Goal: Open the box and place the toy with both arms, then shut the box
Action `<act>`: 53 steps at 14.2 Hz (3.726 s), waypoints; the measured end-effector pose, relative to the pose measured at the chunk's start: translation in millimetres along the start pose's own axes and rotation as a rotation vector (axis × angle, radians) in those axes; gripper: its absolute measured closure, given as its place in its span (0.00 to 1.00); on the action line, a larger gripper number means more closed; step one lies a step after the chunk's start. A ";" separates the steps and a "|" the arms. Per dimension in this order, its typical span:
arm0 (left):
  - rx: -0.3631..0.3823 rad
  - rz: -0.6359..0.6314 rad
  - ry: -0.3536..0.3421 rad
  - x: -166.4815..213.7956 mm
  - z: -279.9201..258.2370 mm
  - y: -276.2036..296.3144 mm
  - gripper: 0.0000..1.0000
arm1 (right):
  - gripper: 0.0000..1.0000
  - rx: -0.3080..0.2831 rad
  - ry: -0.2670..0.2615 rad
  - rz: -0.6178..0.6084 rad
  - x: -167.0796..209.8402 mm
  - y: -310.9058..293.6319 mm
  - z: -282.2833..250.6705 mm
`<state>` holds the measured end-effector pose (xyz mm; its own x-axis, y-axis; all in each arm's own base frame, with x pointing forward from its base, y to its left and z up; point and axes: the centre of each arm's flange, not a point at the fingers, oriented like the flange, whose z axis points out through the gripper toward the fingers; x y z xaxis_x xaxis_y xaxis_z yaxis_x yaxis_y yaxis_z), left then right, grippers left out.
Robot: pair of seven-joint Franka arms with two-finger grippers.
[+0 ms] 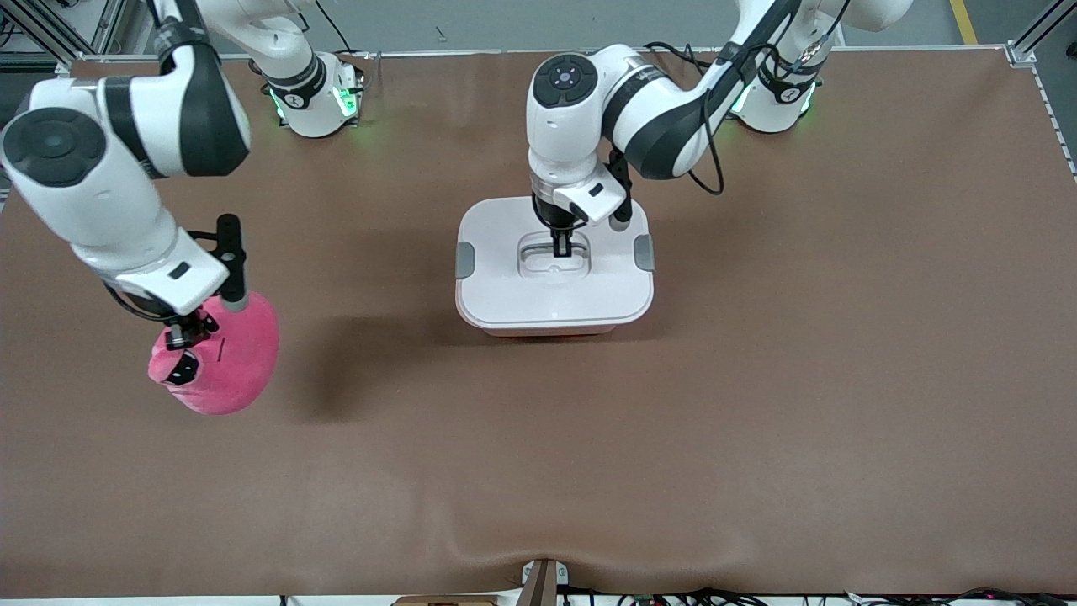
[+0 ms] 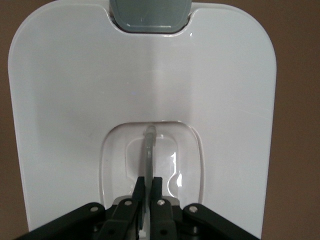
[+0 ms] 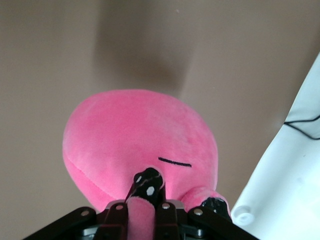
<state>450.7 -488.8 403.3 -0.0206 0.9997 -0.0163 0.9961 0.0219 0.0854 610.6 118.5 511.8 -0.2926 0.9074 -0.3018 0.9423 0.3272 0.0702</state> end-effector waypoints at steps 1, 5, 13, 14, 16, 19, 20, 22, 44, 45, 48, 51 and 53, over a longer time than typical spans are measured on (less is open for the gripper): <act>-0.003 -0.003 0.004 9.2 -4.7 8.7 0.93 | 0.85 0.003 -0.017 -0.036 16.9 0.8 -5.8; 0.010 0.000 0.034 51.0 -9.8 43.0 0.93 | 0.85 0.065 -0.049 -0.071 93.0 -6.5 -21.4; 0.023 0.082 0.056 118.8 -15.3 91.2 0.93 | 0.85 0.064 -0.086 0.049 224.9 -34.5 -65.1; 0.021 0.092 0.058 130.9 -18.1 97.1 0.93 | 0.85 0.056 -0.087 0.048 240.4 -39.0 -70.3; 0.018 0.127 0.055 160.8 -29.0 108.5 0.93 | 0.85 0.042 -0.087 0.017 270.4 -47.2 -76.9; 0.026 0.157 0.008 206.3 -53.2 114.4 0.93 | 0.85 0.022 -0.087 -0.026 314.9 -61.1 -85.3; 0.026 0.157 0.003 219.2 -59.2 113.5 0.93 | 0.85 0.014 -0.089 -0.020 332.1 -68.0 -89.3; 0.030 0.155 -0.002 240.6 -65.4 109.6 0.93 | 0.85 0.013 -0.113 -0.026 367.8 -87.2 -95.2; 0.077 0.204 0.030 365.7 -58.1 97.3 0.93 | 0.19 -0.136 -0.248 -0.033 463.1 -113.7 -119.4; 0.080 0.209 0.019 367.6 -58.0 95.5 0.93 | 0.10 -0.144 -0.243 -0.028 464.0 -115.4 -131.9; 0.082 0.214 0.014 369.2 -57.9 93.1 0.93 | 0.00 -0.143 -0.245 0.019 446.9 -105.7 -145.6; 0.082 0.214 0.014 368.8 -57.5 92.7 0.93 | 0.00 -0.054 -0.221 0.154 381.3 -62.6 -123.0; 0.082 0.215 0.014 368.7 -57.4 92.5 0.93 | 0.00 0.040 -0.169 0.274 317.0 -29.9 -98.0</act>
<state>530.4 -117.3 462.3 0.1920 0.9814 0.0075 0.9814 -0.1920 0.0041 473.7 422.3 507.3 0.0011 0.9025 -0.4307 0.9889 0.0629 0.1344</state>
